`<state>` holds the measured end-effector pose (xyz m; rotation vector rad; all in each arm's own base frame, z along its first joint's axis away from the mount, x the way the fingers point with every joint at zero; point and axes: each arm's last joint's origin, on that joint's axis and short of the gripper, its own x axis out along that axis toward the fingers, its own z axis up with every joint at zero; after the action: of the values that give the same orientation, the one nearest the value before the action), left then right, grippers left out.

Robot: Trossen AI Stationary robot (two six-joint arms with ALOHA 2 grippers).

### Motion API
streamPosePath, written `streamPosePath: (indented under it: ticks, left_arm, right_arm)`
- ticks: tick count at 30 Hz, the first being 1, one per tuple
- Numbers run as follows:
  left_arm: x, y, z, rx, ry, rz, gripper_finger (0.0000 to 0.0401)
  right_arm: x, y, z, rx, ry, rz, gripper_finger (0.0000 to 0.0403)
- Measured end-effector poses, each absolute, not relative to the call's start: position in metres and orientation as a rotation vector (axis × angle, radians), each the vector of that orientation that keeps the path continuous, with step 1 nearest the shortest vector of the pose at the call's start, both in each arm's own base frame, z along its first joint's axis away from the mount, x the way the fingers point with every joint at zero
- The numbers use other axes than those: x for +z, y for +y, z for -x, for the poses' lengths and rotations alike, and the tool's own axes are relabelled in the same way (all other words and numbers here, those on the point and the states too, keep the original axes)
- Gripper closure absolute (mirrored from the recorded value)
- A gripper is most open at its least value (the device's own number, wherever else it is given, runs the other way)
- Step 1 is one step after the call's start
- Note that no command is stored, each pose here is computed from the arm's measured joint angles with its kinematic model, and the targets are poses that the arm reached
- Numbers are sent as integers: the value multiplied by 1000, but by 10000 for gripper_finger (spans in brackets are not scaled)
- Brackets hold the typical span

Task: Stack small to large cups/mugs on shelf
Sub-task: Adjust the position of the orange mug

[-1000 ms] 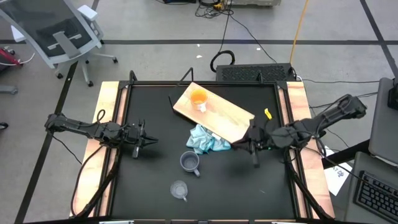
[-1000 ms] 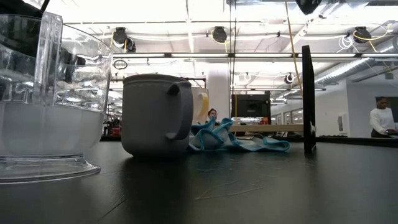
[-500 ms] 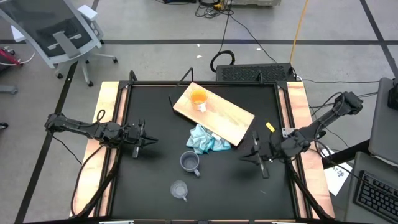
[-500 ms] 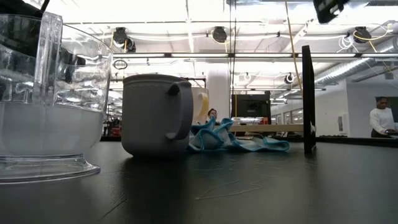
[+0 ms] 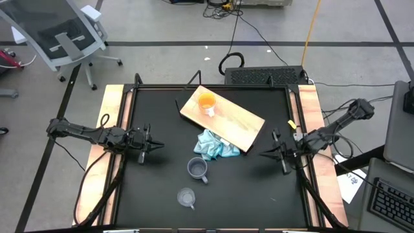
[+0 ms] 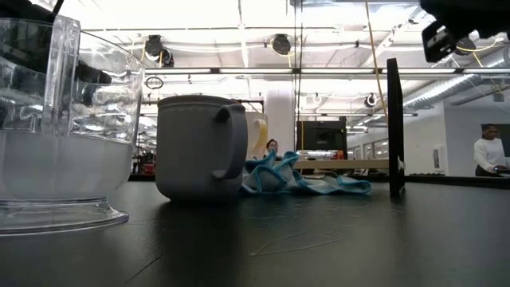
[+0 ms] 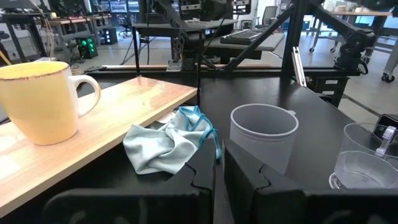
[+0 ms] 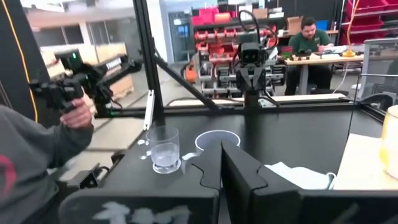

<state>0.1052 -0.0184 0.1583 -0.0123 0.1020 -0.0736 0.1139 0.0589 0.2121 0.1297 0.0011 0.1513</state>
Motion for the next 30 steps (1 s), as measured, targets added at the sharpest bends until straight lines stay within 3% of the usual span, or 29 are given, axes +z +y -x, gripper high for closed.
streamPosePath:
  ticks: [9, 15, 30]
  left_arm:
    - [158, -18, -105, -74, 100, 15, 370]
    - [159, -18, -105, -74, 98, 2, 370]
    - [159, -19, -105, -73, 95, 83, 370]
  right_arm:
    - [181, 54, -107, 154, -52, -140, 403]
    - [191, 53, -104, 157, -186, -164, 403]
    - [188, 53, -105, 153, -171, -105, 403]
